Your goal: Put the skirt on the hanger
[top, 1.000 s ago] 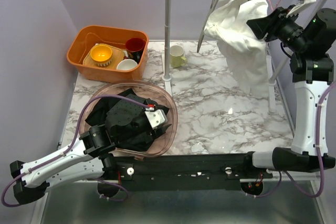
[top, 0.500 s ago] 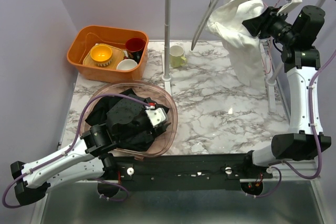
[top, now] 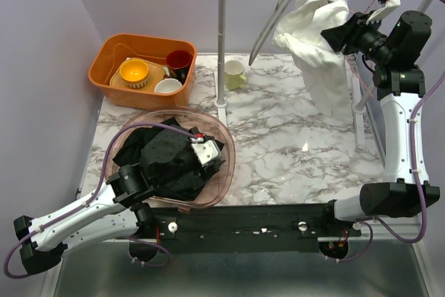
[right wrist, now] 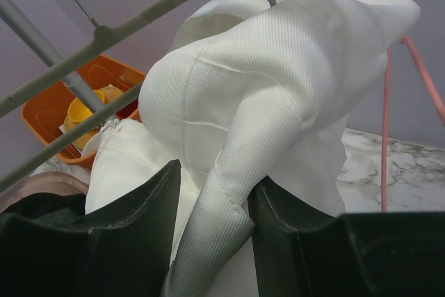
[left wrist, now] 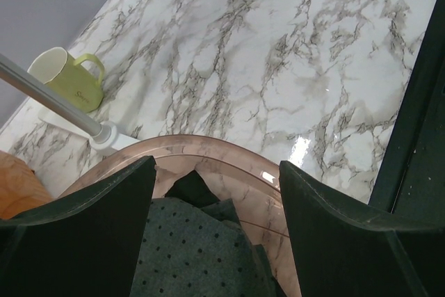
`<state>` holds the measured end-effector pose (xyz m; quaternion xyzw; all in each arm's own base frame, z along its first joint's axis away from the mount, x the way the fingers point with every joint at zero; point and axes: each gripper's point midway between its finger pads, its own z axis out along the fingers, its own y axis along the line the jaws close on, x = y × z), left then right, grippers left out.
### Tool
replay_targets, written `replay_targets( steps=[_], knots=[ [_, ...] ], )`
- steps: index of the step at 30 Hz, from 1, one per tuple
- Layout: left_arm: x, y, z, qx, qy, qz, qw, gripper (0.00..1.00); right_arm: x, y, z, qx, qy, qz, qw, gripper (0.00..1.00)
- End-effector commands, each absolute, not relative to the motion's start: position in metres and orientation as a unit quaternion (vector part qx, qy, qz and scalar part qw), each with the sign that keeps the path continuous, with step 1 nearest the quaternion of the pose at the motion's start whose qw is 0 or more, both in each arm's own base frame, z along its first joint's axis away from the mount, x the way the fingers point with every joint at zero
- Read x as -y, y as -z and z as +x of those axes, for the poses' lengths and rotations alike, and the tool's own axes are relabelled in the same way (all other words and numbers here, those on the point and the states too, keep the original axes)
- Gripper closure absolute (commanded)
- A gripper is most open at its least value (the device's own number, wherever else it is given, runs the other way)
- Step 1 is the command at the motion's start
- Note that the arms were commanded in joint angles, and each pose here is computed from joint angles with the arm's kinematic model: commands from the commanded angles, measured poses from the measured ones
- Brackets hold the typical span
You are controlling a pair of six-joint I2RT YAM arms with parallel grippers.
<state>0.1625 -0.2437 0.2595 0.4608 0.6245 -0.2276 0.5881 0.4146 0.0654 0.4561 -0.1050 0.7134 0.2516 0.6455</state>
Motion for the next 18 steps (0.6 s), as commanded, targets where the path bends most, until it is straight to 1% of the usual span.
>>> replay_targets(
  steps=[1,11,13,14,15,17,18],
  knots=[
    [0.245,-0.267,0.163,-0.619,0.240,0.449,0.599,0.16,-0.067,-0.471,0.401,-0.700,-0.245,-0.127,0.658,0.69],
    [0.241,-0.275,0.162,-0.621,0.254,0.429,0.605,0.16,-0.069,-0.477,0.381,-0.696,-0.233,-0.143,0.664,0.54],
    [0.240,-0.276,0.163,-0.624,0.255,0.422,0.606,0.16,-0.068,-0.478,0.376,-0.697,-0.228,-0.144,0.664,0.49],
    [0.239,-0.276,0.163,-0.626,0.258,0.419,0.605,0.15,-0.068,-0.481,0.373,-0.694,-0.226,-0.147,0.667,0.48],
    [0.239,-0.277,0.164,-0.627,0.259,0.415,0.606,0.14,-0.068,-0.481,0.371,-0.696,-0.225,-0.147,0.666,0.40],
    [0.237,-0.278,0.165,-0.630,0.260,0.409,0.607,0.14,-0.068,-0.485,0.364,-0.692,-0.220,-0.149,0.671,0.38],
    [0.236,-0.278,0.165,-0.633,0.263,0.404,0.606,0.14,-0.068,-0.486,0.363,-0.692,-0.219,-0.149,0.671,0.27]
  ],
)
